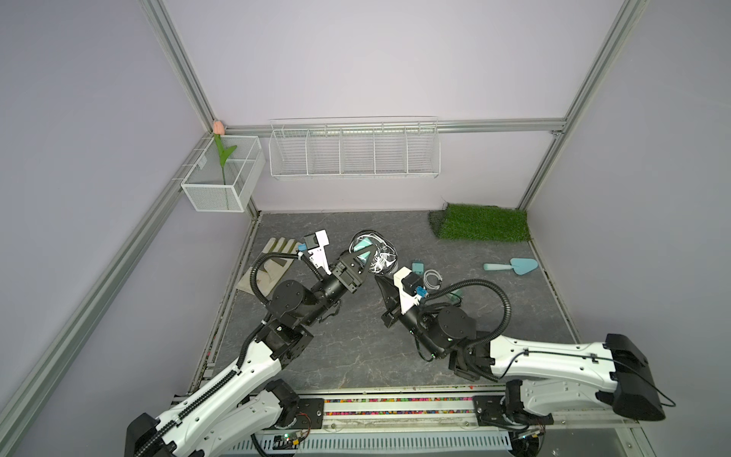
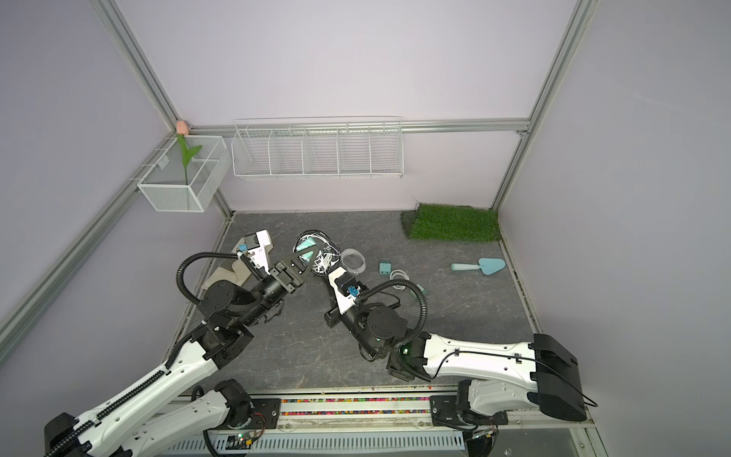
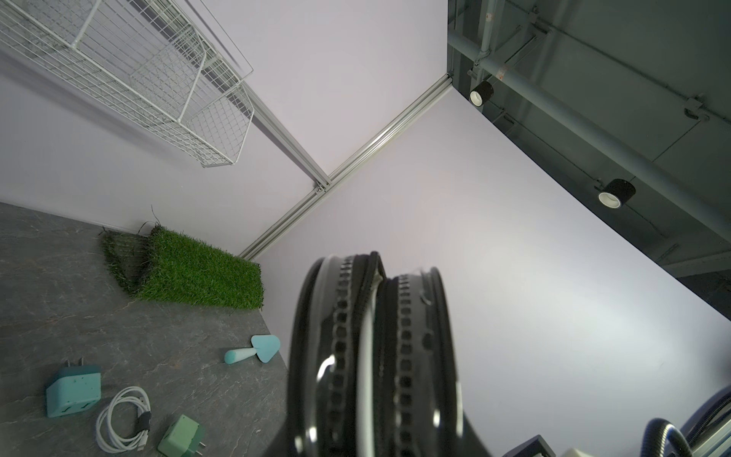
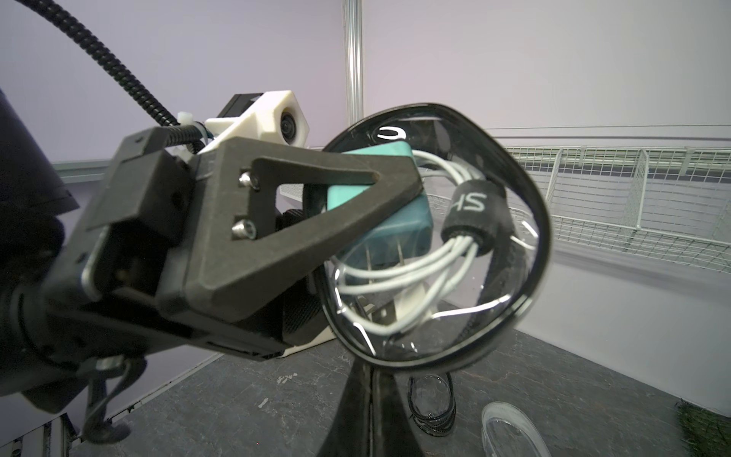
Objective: Pack away charging kits
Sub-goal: Zip the zipper on the storage bag.
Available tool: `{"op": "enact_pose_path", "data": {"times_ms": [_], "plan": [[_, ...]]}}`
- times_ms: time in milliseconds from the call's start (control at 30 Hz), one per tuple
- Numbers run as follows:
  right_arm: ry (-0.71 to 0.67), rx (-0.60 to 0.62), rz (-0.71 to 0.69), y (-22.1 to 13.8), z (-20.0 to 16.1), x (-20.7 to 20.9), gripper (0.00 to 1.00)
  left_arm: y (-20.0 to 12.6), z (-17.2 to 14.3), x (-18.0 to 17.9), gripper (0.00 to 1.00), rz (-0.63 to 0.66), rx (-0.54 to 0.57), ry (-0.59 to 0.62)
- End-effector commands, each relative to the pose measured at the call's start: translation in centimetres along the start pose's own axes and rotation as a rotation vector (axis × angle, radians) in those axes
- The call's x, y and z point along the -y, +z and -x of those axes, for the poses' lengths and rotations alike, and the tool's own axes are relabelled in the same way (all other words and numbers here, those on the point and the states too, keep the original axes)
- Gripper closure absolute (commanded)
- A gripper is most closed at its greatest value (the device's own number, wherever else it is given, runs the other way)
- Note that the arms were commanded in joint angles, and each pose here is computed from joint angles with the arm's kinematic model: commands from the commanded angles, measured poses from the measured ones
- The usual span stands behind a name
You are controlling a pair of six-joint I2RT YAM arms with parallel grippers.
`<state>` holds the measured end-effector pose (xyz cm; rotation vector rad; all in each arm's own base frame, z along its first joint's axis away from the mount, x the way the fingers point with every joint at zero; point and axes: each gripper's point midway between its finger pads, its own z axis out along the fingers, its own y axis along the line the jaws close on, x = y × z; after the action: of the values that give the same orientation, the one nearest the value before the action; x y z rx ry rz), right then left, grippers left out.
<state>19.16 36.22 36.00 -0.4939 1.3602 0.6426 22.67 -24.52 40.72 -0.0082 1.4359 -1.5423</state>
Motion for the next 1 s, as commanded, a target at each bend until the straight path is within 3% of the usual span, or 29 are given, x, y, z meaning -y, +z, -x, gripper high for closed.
{"op": "enact_pose_path", "data": {"times_ms": [0, 300, 567, 800, 967], "plan": [[0.010, 0.021, -0.066, -0.8, 0.5, 2.1, 0.94, -0.7, 0.1, -0.4, 1.00, 0.031, 0.016, 0.028], [-0.058, -0.035, -0.097, -2.0, -0.5, 4.6, 0.94, -1.3, 0.1, -0.6, 1.00, 0.103, -0.028, 0.089], [-0.178, -0.106, -0.004, -2.4, -1.3, 5.1, 0.94, 0.3, -3.3, 0.7, 1.00, 0.052, -0.292, 0.170], [-0.258, -0.173, 0.028, -3.8, -2.5, 6.8, 0.94, -1.0, -4.4, -0.6, 1.00, 0.138, -0.397, 0.297], [-0.307, -0.209, 0.048, -4.5, -3.0, 7.3, 0.94, -1.1, -6.2, -0.7, 1.00, 0.089, -0.495, 0.341]]}}
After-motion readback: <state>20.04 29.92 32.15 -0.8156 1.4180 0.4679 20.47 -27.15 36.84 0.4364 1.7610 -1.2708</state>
